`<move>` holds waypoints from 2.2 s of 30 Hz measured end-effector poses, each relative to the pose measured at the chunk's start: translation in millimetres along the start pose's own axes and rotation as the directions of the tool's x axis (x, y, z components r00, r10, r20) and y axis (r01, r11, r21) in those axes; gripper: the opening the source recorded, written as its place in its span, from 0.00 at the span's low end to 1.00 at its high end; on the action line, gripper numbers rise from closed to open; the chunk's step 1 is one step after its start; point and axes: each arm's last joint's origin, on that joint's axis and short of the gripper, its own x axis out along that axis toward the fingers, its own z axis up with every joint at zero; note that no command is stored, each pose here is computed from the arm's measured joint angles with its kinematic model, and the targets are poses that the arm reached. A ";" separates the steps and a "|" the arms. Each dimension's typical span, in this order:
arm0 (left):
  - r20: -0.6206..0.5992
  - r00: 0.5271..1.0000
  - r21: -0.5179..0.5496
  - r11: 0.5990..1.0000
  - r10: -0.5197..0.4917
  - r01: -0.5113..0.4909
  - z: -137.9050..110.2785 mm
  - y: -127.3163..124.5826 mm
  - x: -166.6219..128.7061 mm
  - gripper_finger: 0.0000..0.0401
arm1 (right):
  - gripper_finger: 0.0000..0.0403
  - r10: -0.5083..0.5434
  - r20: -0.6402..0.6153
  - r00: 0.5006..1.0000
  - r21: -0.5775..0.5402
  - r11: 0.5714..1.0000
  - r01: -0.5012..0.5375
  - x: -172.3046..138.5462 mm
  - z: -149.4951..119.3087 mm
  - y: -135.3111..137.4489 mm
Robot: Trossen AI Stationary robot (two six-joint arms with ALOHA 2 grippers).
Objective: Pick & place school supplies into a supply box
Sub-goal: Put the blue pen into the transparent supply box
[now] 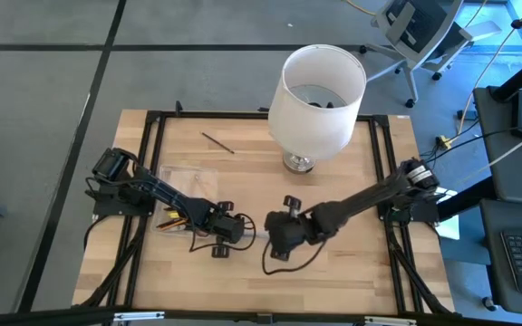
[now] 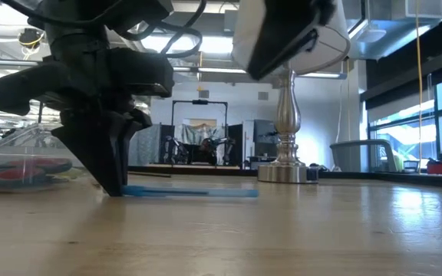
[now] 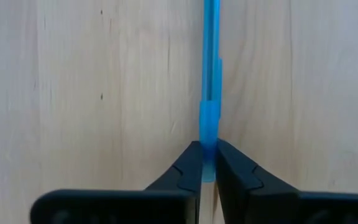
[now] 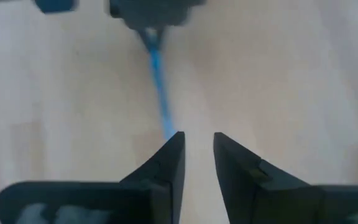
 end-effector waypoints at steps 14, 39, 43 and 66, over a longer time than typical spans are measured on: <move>0.013 1.000 0.002 1.000 0.008 -0.008 0.5 -1.7 -0.3 0.06 | 0.22 -0.194 0.002 0.981 -0.054 0.980 0.194 -37.6 -23.5 -0.3; 0.013 1.000 0.009 1.000 -0.007 0.007 0.2 -4.2 -1.6 0.05 | 0.22 0.555 0.570 0.606 -0.368 0.832 -0.416 -111.7 -53.7 -52.2; 0.021 1.000 0.008 1.000 -0.015 0.015 0.4 -3.5 -7.6 0.05 | 0.22 0.544 0.617 0.569 -0.368 0.838 -0.403 -123.2 -61.8 -64.1; -0.106 0.994 -0.315 0.949 -0.004 -0.030 -61.3 28.2 -158.2 0.05 | 0.22 0.472 0.622 0.625 -0.322 0.882 -0.345 -119.3 -71.7 -72.9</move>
